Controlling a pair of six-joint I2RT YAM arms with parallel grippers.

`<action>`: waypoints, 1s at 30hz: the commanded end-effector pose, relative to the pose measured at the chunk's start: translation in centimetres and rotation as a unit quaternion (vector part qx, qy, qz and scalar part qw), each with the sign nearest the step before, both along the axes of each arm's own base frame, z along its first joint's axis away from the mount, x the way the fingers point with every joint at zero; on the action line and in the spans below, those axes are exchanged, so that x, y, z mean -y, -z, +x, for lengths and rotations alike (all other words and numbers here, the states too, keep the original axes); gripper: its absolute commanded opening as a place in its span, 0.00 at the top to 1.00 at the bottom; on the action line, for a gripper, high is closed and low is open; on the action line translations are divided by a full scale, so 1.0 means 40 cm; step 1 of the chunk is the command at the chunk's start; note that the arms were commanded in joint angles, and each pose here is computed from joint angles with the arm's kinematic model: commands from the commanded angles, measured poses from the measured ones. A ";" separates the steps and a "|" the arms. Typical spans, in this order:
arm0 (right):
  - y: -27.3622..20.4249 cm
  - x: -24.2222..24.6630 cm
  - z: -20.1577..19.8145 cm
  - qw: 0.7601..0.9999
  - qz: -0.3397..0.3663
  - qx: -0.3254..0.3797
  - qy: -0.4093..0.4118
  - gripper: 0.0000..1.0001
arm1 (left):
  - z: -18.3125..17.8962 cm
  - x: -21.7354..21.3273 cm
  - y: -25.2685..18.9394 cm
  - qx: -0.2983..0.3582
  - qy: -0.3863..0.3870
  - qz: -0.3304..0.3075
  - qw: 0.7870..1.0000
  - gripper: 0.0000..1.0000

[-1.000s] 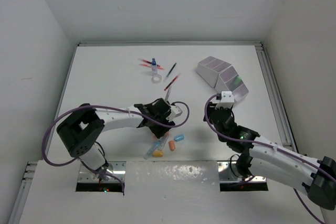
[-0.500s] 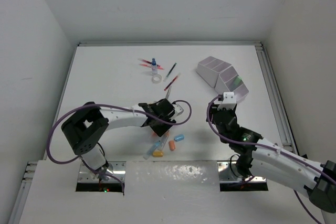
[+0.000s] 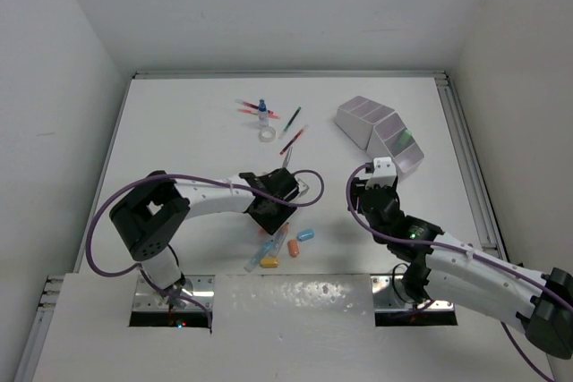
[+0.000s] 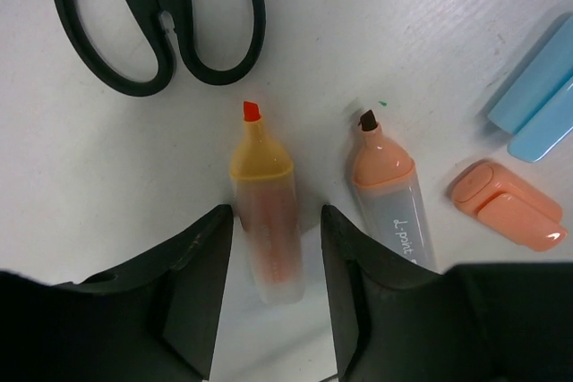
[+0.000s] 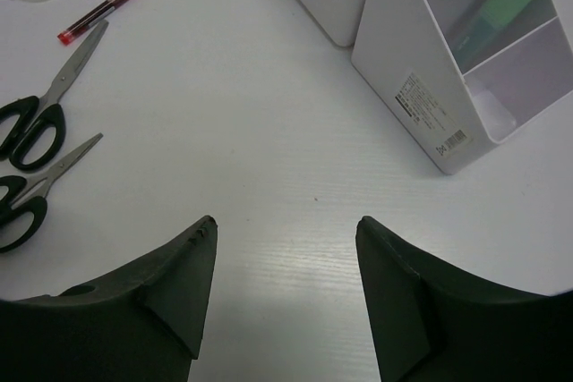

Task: Sort the stationery into containers
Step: Pick up the pen from the center of the board.

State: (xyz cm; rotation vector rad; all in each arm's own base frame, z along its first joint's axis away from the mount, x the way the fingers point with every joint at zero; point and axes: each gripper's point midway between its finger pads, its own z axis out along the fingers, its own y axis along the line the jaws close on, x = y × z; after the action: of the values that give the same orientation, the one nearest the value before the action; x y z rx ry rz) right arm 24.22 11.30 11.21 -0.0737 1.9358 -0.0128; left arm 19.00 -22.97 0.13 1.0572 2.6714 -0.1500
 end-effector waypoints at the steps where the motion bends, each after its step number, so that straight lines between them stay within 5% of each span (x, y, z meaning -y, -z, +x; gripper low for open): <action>1: -0.056 -0.028 0.016 0.999 0.025 0.023 -0.009 0.37 | -0.017 -0.005 -0.004 -0.019 -0.018 0.001 1.000 0.58; 5: -0.054 -0.029 0.017 0.999 0.023 0.025 -0.011 0.37 | 0.013 0.008 -0.004 -0.001 -0.025 -0.006 1.000 0.64; 11: -0.070 -0.026 0.018 0.999 0.017 0.029 -0.012 0.38 | 0.015 0.010 0.006 -0.003 -0.023 -0.003 1.000 0.99; 21: -0.053 -0.128 -0.008 0.997 0.007 -0.053 -0.058 0.44 | 0.061 -0.038 -0.171 0.079 -0.037 -0.037 0.995 1.00; 25: -0.049 -0.260 -0.043 0.989 0.004 -0.091 -0.117 0.45 | 0.117 -0.070 -0.362 0.197 -0.060 -0.105 0.973 1.00; 30: 0.027 -0.431 -0.115 0.966 0.023 -0.191 -0.175 0.46 | 0.179 -0.200 -0.510 0.333 -0.150 -0.105 0.925 1.00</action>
State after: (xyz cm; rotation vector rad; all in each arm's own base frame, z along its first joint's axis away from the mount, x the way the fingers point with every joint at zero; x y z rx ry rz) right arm 21.43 25.80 11.34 -0.4215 2.1626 0.1912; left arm 24.29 -18.29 17.72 0.6438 2.1920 -0.1586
